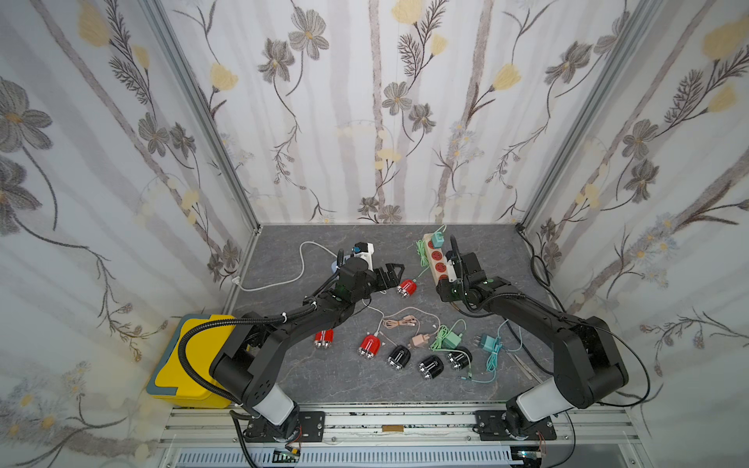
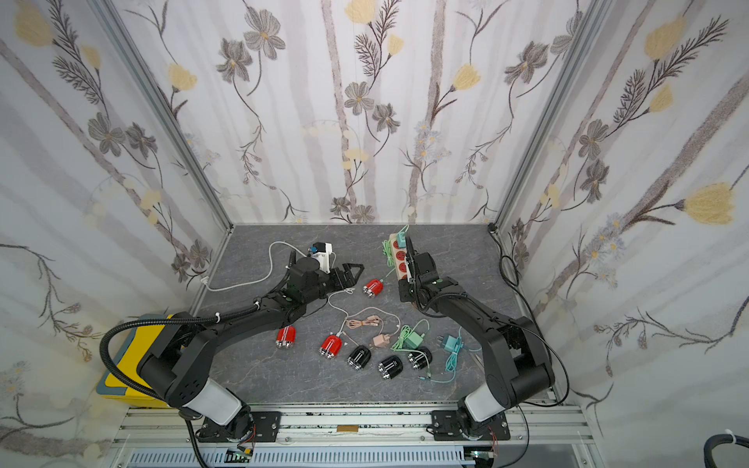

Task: Unplug the electric shaver
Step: Place the socket at the center of the board.

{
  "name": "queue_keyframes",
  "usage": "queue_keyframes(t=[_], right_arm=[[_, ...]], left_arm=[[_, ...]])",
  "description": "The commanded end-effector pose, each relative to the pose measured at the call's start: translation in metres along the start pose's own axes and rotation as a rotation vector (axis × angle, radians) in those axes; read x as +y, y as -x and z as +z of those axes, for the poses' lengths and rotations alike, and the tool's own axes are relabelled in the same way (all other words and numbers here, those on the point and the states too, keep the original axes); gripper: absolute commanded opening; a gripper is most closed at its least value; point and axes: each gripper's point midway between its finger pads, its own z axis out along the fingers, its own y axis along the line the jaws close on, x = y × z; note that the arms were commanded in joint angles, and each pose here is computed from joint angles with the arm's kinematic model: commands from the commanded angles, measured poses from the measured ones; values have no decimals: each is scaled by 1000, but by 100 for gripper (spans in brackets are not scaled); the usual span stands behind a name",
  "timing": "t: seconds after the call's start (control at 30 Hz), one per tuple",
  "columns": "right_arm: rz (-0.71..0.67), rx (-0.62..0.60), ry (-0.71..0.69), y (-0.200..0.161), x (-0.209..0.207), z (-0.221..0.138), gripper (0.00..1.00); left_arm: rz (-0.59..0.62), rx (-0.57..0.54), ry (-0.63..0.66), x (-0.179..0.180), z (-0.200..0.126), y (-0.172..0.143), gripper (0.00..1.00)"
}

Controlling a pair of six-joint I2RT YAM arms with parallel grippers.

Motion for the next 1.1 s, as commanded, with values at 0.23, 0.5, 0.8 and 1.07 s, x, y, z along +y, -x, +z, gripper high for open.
queue_keyframes(t=[0.23, 0.5, 0.8, 1.07], right_arm=[[-6, 82, -206, -18, -54, 32, 20], [-42, 163, -203, -35, -58, 51, 20], [-148, 164, -32, -35, -16, 65, 21], [-190, 158, 42, -29, 13, 77, 25]], left_arm=[[181, 128, -18, -6, -7, -40, 100], [185, 292, -31, -8, -3, -100, 100], [155, 273, 86, 17, -18, -103, 100], [119, 269, 297, 55, -55, -103, 100]])
